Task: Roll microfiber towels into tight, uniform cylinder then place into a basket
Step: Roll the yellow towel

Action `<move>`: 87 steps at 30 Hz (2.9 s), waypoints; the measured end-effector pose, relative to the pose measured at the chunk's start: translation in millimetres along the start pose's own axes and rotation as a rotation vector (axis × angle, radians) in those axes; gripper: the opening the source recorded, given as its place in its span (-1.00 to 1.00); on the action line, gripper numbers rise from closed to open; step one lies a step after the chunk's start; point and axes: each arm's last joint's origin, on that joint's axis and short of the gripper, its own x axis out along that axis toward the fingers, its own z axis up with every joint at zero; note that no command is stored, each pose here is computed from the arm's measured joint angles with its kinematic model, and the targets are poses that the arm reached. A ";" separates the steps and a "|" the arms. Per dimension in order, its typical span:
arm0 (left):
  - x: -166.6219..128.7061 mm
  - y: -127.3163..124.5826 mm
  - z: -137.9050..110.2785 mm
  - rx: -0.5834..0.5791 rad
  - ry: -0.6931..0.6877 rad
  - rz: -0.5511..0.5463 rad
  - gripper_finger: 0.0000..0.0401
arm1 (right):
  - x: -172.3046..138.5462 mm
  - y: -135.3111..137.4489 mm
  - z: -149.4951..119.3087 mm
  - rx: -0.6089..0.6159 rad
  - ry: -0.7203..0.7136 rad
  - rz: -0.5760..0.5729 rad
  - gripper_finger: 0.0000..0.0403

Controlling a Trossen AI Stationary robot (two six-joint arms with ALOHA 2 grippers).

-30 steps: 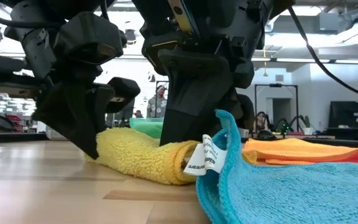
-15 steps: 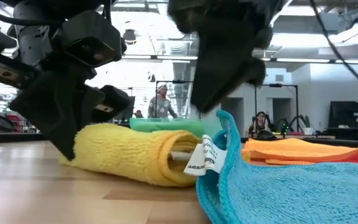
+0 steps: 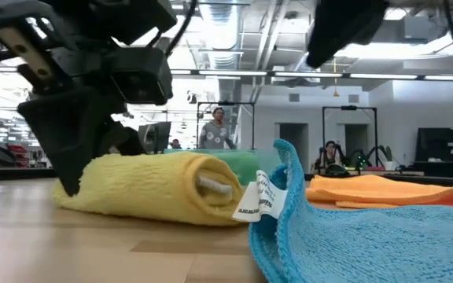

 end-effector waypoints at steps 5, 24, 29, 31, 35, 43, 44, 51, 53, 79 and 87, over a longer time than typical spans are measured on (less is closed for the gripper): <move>-4.8 11.8 4.6 -0.164 0.007 -0.034 -0.98 | 17.1 21.6 -7.3 -0.019 -0.097 -0.011 -0.47; -22.3 41.3 15.4 -0.519 0.114 -0.313 -0.98 | 33.5 24.8 1.8 -0.100 -0.195 -0.039 -0.47; -25.3 46.0 14.5 -0.599 0.155 -0.343 -0.98 | 43.3 11.1 6.2 -0.172 -0.171 -0.131 -0.47; -25.8 47.9 12.6 -0.621 0.168 -0.321 -0.98 | 45.9 5.3 12.9 -0.175 -0.160 -0.104 -0.47; -25.7 51.3 8.8 -0.654 0.174 -0.251 -0.98 | 50.9 -5.0 24.8 -0.185 -0.147 -0.043 -0.47; -25.2 54.0 7.8 -0.676 0.141 -0.158 -0.98 | 54.4 -12.1 39.8 -0.208 -0.178 0.056 -0.44; -25.2 54.1 7.8 -0.678 0.139 -0.155 -0.98 | 54.0 -11.2 40.5 -0.236 -0.186 0.062 -0.43; -25.4 54.3 7.9 -0.689 0.136 -0.149 -0.98 | 55.8 -15.7 44.5 -0.301 -0.176 0.100 -0.13; -25.5 54.4 8.1 -0.689 0.135 -0.148 -0.98 | 57.0 -20.3 49.6 -0.283 -0.194 0.101 -0.04; -25.5 54.6 8.5 -0.684 0.125 -0.138 -0.98 | 128.6 -45.2 45.9 0.022 -0.029 0.138 -0.54; -25.3 56.3 8.5 -0.682 0.099 -0.086 -0.80 | 132.6 -57.1 51.0 0.176 -0.006 0.145 -0.72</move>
